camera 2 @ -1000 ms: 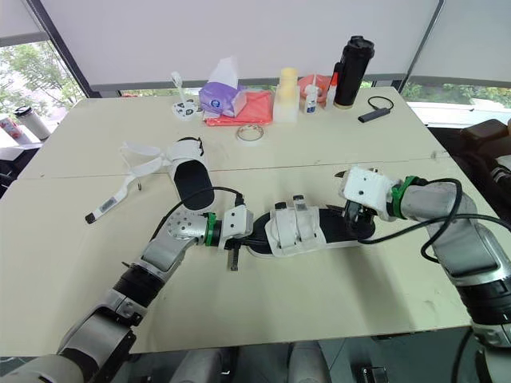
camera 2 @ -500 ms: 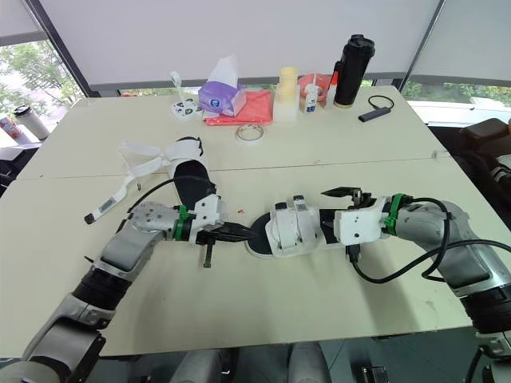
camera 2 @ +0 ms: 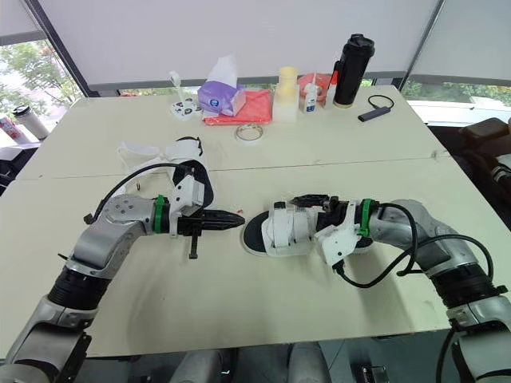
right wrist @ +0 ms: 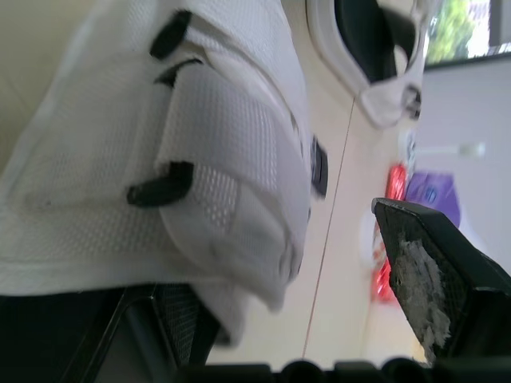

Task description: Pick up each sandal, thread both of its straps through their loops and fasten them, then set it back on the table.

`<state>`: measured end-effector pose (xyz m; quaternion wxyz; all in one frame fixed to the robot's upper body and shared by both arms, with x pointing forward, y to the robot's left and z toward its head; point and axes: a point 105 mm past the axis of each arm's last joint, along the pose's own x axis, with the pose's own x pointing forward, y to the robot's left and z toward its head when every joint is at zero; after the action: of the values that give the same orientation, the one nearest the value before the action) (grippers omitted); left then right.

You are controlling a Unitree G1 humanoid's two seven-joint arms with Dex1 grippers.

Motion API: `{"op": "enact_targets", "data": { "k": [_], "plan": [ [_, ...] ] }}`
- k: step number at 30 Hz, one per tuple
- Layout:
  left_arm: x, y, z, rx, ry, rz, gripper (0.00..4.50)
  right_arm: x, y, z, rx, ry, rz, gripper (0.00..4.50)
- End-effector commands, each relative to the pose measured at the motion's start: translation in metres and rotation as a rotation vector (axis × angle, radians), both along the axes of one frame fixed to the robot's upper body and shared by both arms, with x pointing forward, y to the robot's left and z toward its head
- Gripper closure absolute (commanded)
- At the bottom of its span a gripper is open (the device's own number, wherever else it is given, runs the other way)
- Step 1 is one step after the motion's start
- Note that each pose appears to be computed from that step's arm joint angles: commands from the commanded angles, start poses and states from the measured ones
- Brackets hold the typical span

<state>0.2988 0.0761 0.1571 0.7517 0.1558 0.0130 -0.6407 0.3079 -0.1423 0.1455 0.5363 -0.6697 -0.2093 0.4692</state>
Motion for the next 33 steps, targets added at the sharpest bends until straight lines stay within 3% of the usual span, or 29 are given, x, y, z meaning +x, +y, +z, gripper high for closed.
{"op": "enact_targets", "data": {
  "k": [1, 6, 7, 9, 14, 15, 23, 28, 33],
  "plan": [
    [0.0, 0.001, 0.016, -0.022, -0.057, 0.0, 4.5, -0.008, 0.016, 0.006, 0.017, -0.046, 0.112, 0.99],
    [0.001, 0.002, 0.016, -0.027, -0.06, 0.019, 4.5, -0.014, 0.027, -0.001, 0.003, -0.045, 0.186, 0.99],
    [0.001, 0.002, 0.017, -0.028, -0.06, 0.02, 4.5, -0.013, 0.027, 0.0, 0.005, -0.047, 0.183, 1.22],
    [0.002, 0.002, 0.017, -0.029, -0.06, 0.022, 4.5, -0.01, 0.027, 0.002, 0.01, -0.053, 0.173, 1.77],
    [0.002, 0.002, 0.016, -0.028, -0.061, 0.025, 4.5, -0.006, 0.024, 0.006, 0.011, -0.064, 0.147, 4.33],
    [0.002, 0.002, 0.016, -0.028, -0.062, 0.025, 4.5, -0.005, 0.023, 0.006, 0.012, -0.066, 0.141, 4.47],
    [0.001, 0.003, 0.014, -0.023, -0.062, 0.031, 4.5, 0.028, 0.003, 0.047, 0.213, -0.082, -0.185, 4.47],
    [0.001, -0.001, 0.013, -0.03, -0.062, 0.036, 4.5, 0.074, -0.007, 0.068, 0.317, -0.149, -0.458, 4.47],
    [0.001, -0.004, 0.013, -0.031, -0.067, 0.038, 4.5, 0.111, -0.017, 0.07, 0.331, -0.217, -0.647, 4.47]
  ]
}}
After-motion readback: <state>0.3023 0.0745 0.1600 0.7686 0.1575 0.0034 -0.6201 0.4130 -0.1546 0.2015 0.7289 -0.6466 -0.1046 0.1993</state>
